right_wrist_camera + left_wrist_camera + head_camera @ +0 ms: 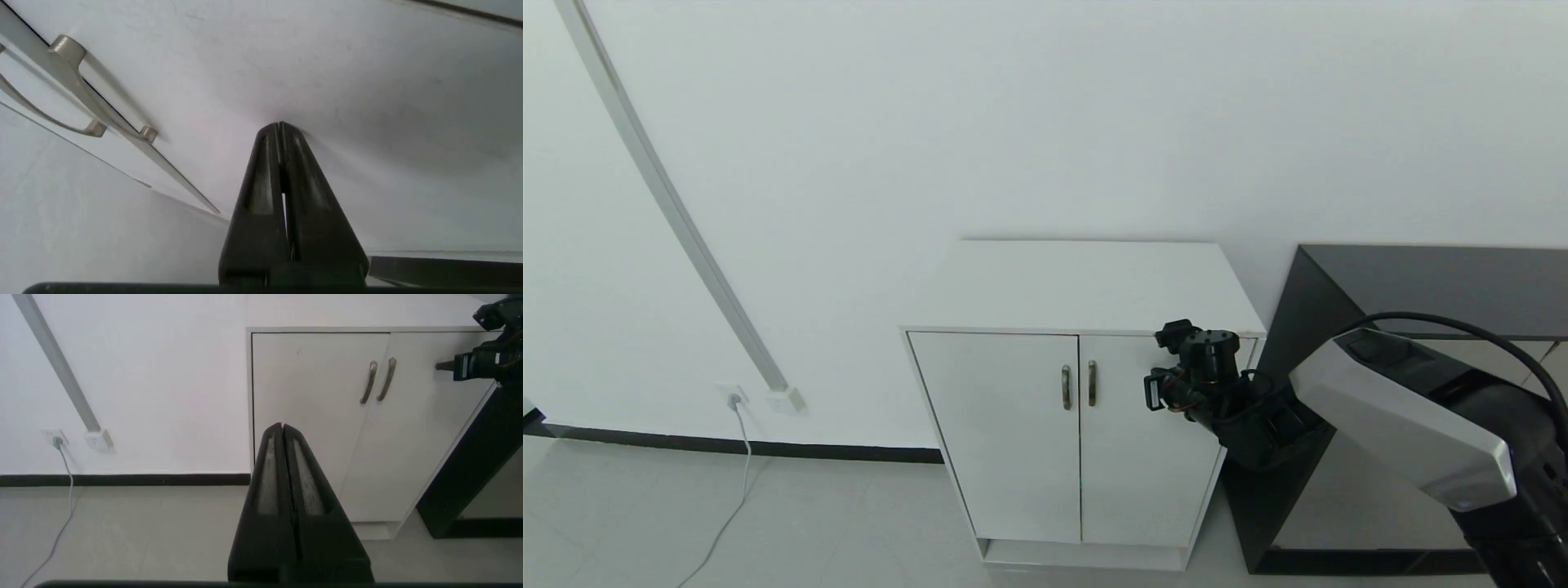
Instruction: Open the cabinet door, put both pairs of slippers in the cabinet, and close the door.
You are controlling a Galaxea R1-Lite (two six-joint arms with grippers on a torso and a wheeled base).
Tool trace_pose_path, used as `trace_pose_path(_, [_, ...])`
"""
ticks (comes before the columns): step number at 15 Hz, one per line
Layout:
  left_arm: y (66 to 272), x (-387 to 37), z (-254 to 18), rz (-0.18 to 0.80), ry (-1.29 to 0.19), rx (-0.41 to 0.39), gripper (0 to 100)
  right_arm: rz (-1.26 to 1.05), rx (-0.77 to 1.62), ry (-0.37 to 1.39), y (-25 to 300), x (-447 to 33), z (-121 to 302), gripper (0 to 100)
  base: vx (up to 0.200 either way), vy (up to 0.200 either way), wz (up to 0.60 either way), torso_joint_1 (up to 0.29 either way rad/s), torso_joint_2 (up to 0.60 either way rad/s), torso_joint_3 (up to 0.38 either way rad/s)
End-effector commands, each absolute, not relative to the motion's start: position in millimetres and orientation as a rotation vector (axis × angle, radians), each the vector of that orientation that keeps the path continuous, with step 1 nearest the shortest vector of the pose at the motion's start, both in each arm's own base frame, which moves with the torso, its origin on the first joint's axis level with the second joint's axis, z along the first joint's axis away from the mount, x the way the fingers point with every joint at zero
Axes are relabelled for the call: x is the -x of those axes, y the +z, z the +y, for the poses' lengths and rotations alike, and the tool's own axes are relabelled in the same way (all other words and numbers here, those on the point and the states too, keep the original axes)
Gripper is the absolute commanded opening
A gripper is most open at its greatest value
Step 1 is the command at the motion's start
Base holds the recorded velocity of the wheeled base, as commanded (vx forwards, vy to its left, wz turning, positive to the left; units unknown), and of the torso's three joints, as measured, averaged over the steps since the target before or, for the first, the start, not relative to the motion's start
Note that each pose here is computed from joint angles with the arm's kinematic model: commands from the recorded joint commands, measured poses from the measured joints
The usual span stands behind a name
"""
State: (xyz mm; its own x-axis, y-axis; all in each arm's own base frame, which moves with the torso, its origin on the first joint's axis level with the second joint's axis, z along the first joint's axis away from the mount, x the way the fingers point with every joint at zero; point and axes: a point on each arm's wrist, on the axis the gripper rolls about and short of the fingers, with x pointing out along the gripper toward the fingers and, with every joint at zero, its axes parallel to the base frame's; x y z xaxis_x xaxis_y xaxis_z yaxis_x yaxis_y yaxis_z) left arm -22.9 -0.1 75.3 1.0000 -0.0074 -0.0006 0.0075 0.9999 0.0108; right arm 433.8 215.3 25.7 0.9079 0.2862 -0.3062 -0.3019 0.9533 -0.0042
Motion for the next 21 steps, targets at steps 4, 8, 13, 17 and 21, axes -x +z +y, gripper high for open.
trace_pose_path(4, [75.3,22.8,-0.1,0.001,-0.008,-0.011,0,0.318,0.052,0.293,33.2,-426.0,206.5,0,0.000,0.000,0.00,0.000,0.00,0.000])
trace_pose_path(8, [75.3,22.8,-0.1,0.001,-0.008,-0.011,0,0.275,0.043,0.306,82.7,-372.5,185.1,0,0.000,0.000,0.00,0.000,0.00,0.000])
trace_pose_path(13, [75.3,22.8,-0.1,0.001,-0.008,-0.012,0,0.223,0.019,0.247,148.2,-267.4,112.7,0,0.000,0.000,0.00,0.000,0.00,0.000])
trace_pose_path(17, [75.3,22.8,-0.1,0.001,-0.009,-0.012,0,0.240,0.011,0.038,146.4,-220.8,59.2,0,0.000,0.000,0.00,0.000,0.00,0.000])
trace_pose_path(21, [75.2,22.8,-0.1,0.003,-0.009,-0.015,0,0.245,-0.038,-0.191,136.1,-164.4,4.4,0,0.000,0.000,0.00,0.000,0.00,0.000])
